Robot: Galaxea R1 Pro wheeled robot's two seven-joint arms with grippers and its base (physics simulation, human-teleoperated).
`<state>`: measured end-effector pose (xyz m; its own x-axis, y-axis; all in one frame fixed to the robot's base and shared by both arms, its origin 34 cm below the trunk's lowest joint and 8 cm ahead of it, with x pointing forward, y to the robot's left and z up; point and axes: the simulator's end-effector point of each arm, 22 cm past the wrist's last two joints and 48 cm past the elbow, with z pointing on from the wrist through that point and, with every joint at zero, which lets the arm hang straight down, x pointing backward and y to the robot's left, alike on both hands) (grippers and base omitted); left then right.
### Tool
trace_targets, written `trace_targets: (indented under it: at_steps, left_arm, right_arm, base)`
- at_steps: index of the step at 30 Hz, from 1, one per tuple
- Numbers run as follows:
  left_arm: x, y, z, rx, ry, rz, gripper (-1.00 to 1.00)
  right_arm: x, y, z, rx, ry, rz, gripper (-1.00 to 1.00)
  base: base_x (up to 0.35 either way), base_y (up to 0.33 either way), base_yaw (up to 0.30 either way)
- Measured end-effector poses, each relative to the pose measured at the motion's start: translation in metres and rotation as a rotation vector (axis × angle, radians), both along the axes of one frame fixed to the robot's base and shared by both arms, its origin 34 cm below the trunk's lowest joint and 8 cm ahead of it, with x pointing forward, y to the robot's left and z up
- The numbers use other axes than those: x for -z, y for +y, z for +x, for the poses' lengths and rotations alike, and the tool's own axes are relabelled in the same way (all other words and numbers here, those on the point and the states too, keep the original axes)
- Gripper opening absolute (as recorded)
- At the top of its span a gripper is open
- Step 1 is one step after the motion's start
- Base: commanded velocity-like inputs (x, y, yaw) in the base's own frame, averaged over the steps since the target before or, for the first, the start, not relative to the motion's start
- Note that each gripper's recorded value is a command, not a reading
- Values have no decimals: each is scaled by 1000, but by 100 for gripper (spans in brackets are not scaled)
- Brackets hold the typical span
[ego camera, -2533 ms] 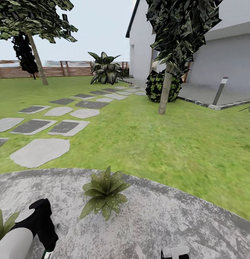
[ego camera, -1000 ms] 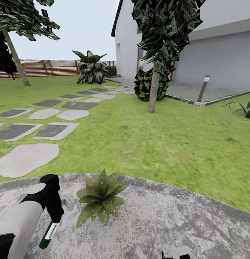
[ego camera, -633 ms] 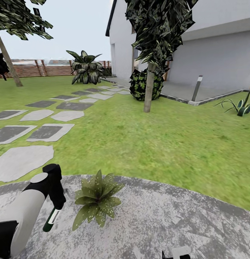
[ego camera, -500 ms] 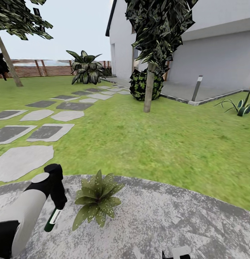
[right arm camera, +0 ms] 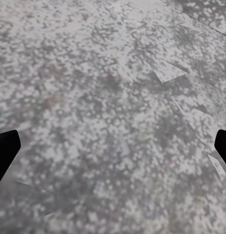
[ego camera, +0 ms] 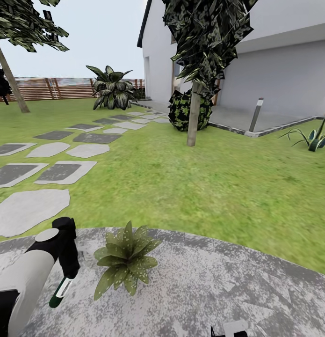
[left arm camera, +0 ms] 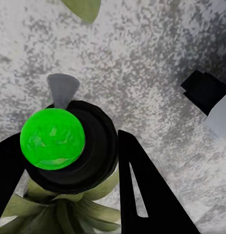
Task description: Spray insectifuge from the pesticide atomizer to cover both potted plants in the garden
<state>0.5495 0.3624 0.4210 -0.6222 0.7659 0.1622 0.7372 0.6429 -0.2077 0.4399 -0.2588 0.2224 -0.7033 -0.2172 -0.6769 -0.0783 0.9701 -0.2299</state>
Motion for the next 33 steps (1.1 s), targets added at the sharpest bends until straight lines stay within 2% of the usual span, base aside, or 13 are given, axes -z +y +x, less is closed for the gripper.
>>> trace_targets:
  at_steps: [7,16,20,23,29,33]
  left_arm:
    - [0,-3,0,2,0,1,-100]
    - [0,0,0,-12,1,12,-100]
    - [0,6,-2,-13,3,22,-100]
    - [-5,30,-3,-23,2,76,-100]
    - [-2,29,-6,-19,15,80,-100]
    - [14,37,-32,-30,60,86,-100]
  right_arm:
    - [0,0,0,0,0,0,100]
    - [0,1,0,0,0,1,100]
    - [0,1,0,0,0,1,100]
    - [0,1,0,0,0,1,100]
    - [0,1,0,0,1,1,100]
    - [0,1,0,0,1,1,100]
  base:
    - [7,0,0]
    - [187,72,0]
    - [7,4,0]
    - [0,0,0]
    - [0,0,0]
    - [0,0,0]
